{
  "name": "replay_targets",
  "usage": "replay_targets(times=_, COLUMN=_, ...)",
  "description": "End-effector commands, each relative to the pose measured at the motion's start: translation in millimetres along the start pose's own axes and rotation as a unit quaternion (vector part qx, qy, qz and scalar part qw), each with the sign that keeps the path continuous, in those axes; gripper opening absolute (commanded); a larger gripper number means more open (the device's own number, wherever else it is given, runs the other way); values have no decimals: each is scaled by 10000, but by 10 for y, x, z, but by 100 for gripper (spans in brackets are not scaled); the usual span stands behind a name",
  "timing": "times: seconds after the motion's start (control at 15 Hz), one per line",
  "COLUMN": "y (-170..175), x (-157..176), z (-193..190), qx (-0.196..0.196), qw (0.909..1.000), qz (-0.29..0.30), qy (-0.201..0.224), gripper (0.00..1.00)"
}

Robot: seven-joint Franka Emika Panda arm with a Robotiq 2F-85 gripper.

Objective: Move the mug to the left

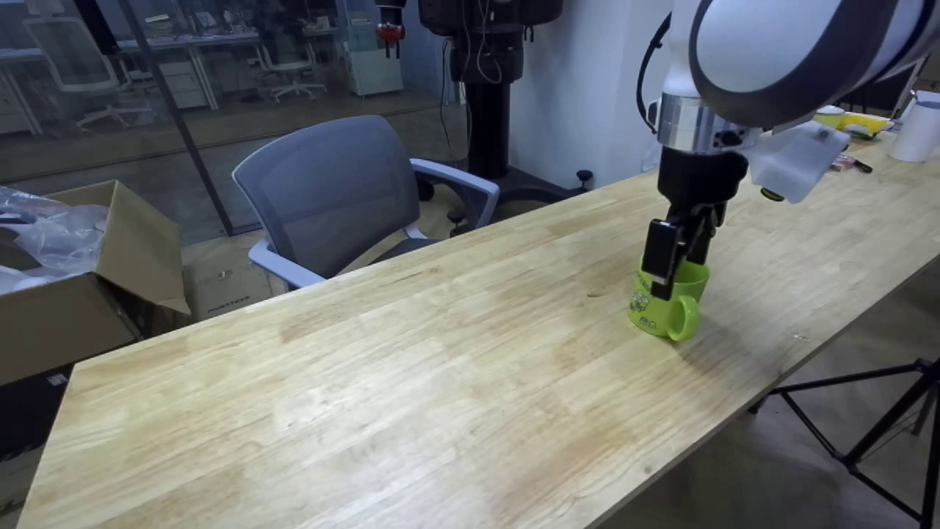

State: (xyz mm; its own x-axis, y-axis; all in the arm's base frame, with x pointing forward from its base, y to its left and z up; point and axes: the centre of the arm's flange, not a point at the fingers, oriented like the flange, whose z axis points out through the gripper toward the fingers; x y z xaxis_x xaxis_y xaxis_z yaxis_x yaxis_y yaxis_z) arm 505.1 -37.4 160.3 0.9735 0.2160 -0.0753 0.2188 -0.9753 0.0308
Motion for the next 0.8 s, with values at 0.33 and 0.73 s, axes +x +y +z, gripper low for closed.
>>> replay_targets(times=0.33, y=17, x=110, z=215, qx=-105, qw=9997, qz=-93, qy=214, gripper=100)
replay_targets(times=0.73, y=16, x=36, z=334, qx=-83, qw=9997, qz=-101, qy=220, gripper=45)
